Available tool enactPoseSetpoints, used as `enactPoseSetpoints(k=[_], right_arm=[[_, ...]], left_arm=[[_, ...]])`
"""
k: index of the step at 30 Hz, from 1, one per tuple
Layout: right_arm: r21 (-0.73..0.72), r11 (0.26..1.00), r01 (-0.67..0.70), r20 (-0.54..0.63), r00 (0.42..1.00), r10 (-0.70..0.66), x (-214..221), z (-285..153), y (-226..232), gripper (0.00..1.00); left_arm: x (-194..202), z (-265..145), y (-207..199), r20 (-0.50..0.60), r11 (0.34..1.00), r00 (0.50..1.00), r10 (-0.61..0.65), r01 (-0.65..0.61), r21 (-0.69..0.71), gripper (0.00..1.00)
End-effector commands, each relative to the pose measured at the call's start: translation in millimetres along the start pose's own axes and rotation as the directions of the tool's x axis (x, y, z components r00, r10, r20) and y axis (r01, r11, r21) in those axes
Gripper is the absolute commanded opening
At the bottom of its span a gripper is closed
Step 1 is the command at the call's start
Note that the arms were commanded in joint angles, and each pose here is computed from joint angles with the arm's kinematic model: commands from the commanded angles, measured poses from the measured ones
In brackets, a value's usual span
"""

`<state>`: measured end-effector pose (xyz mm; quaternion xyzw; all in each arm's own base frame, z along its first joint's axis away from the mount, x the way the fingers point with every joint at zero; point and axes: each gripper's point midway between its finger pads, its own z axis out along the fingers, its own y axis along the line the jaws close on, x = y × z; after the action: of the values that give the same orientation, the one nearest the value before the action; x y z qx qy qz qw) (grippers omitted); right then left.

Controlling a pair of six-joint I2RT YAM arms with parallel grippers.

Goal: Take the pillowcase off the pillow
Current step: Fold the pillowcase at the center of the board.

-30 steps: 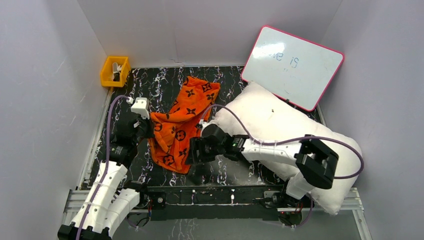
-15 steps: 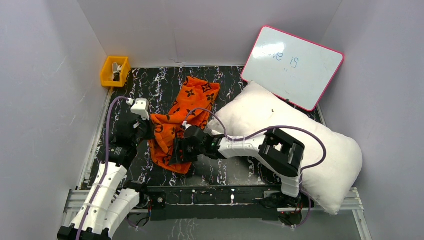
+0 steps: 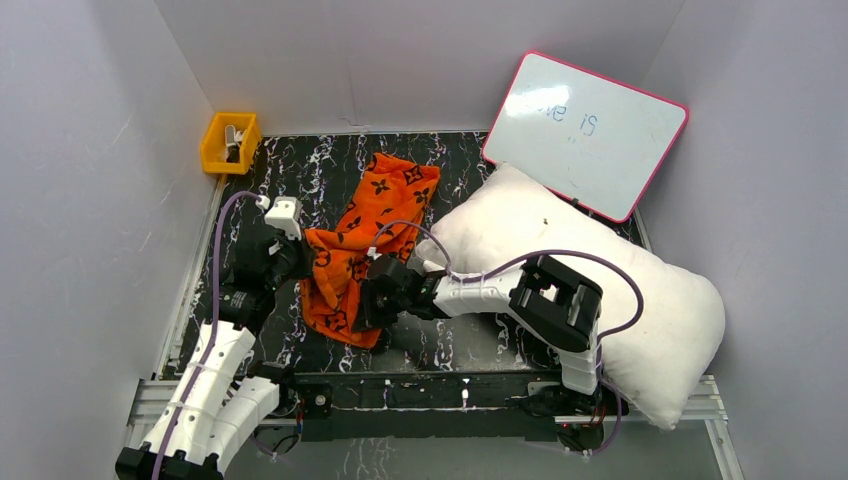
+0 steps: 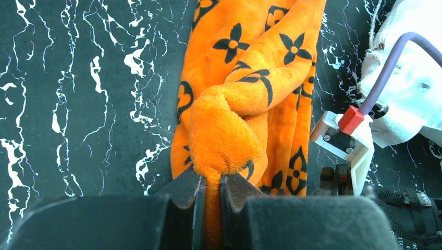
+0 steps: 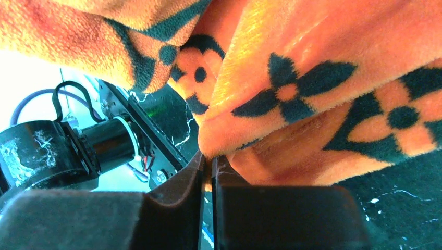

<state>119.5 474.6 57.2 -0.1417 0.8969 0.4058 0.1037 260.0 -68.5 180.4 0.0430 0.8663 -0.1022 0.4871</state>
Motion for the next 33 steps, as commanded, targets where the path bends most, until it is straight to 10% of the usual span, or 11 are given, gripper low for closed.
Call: enactPoseSetpoints(k=[1, 9, 13, 17, 26, 33], right_arm=[[-0.052, 0.999, 0.001, 0.028, 1.0, 0.0, -5.0, -4.7, 16.3, 0.05], [-0.009, 0.998, -0.059, 0.03, 0.998, 0.06, 20.7, -39.8, -11.5, 0.0], [0.01, 1.0, 0.014, 0.051, 0.999, -0.015, 23.6, -49.6, -6.9, 0.54], [0.117, 0.979, 0.165, 0.211, 0.959, -0.187, -13.5, -73.6, 16.2, 0.75], [0.173, 0.939, 0.299, 0.327, 0.881, -0.341, -63.0, -67.5, 48.0, 0.54], [0.157, 0.924, 0.348, 0.331, 0.863, -0.381, -80.4, -47.0, 66.7, 0.62]], left_arm=[[-23.4, -6.5, -2.9, 0.062, 1.0, 0.998, 0.003, -0.003, 0.009, 0.0], [-31.8, -8.2, -2.3, 0.069, 1.0, 0.998, 0.0, 0.0, 0.001, 0.0], [-37.6, -10.4, -7.0, 0.085, 1.0, 0.996, -0.01, 0.008, 0.023, 0.0], [-40.9, -12.7, -12.9, 0.092, 0.998, 0.996, -0.02, 0.015, 0.054, 0.0], [-32.2, -16.9, -25.1, 0.076, 0.991, 0.995, -0.064, 0.055, 0.12, 0.0], [-25.1, -18.2, -30.0, 0.056, 0.986, 0.995, -0.083, 0.074, 0.146, 0.0]])
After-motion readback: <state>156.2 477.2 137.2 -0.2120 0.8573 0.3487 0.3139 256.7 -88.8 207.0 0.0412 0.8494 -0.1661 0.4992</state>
